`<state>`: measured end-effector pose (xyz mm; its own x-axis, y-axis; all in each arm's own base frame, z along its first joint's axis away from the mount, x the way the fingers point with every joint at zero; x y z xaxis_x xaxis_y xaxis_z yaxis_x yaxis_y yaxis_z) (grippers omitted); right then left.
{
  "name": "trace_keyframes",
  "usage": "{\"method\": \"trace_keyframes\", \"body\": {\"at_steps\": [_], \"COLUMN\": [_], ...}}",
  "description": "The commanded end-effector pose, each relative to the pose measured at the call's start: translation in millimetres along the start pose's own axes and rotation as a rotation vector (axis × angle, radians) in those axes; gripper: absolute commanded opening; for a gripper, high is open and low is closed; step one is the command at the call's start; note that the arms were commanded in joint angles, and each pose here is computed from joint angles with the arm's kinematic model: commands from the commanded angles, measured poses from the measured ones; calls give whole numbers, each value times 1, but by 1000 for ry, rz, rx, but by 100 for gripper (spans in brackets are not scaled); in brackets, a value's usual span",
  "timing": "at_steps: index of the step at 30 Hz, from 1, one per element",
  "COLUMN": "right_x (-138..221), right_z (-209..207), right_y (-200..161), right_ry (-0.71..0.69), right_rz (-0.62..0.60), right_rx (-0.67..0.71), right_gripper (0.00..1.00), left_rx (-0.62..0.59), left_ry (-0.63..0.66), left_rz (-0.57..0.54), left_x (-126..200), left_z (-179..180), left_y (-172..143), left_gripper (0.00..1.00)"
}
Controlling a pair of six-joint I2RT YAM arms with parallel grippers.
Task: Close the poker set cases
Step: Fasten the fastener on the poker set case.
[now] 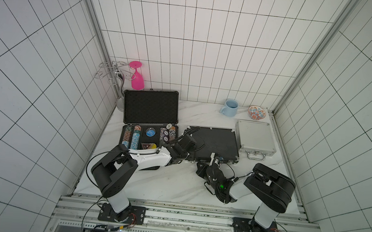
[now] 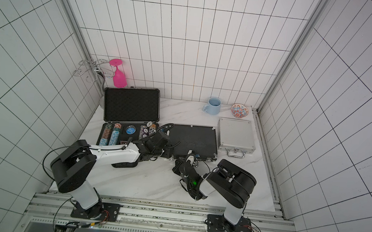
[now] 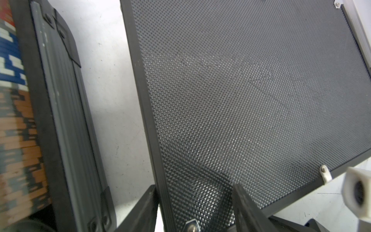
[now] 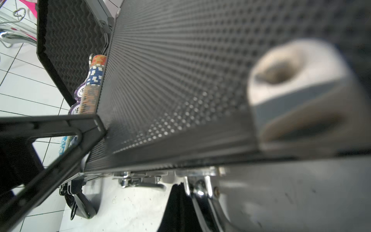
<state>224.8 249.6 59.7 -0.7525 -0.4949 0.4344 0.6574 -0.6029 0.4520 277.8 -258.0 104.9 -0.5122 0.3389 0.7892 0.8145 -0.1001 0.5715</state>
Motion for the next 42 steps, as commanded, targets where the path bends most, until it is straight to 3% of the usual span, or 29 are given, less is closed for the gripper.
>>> {"method": "trace_keyframes", "body": {"at_steps": [1,11,19,30,42], "right_x": [11,-1,-19,-15,-25], "right_z": [4,19,18,20,27], "right_y": [1,-17,-6,-17,-6], "right_ry": [47,50,42,60,65], "right_rz": [-28,32,11,44,19], "right_rx": [24,89,75,71,59], "right_gripper": [4,4,4,4,4], "left_rx": [-106,-98,-99,-100,-100], "left_ry": [250,246,242,239,238], "left_rz": [602,590,597,599,603], "left_x": [1,1,2,0,1], "left_z": [63,64,66,65,65], "left_y": [-133,-127,-131,-131,-133], "left_gripper": [58,58,58,58,58]}}
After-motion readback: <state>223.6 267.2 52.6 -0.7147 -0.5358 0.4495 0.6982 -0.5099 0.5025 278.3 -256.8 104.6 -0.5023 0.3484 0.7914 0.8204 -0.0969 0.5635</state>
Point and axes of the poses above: each gripper's point midway between its finger pads, its own x axis back along the fingers, its own z axis along the line the jaws close on, y = z × x, the point moved 6 cm from there along x, back along the fingers, and after that the axes turned 5 degrees about -x, right-handed, at the moved point
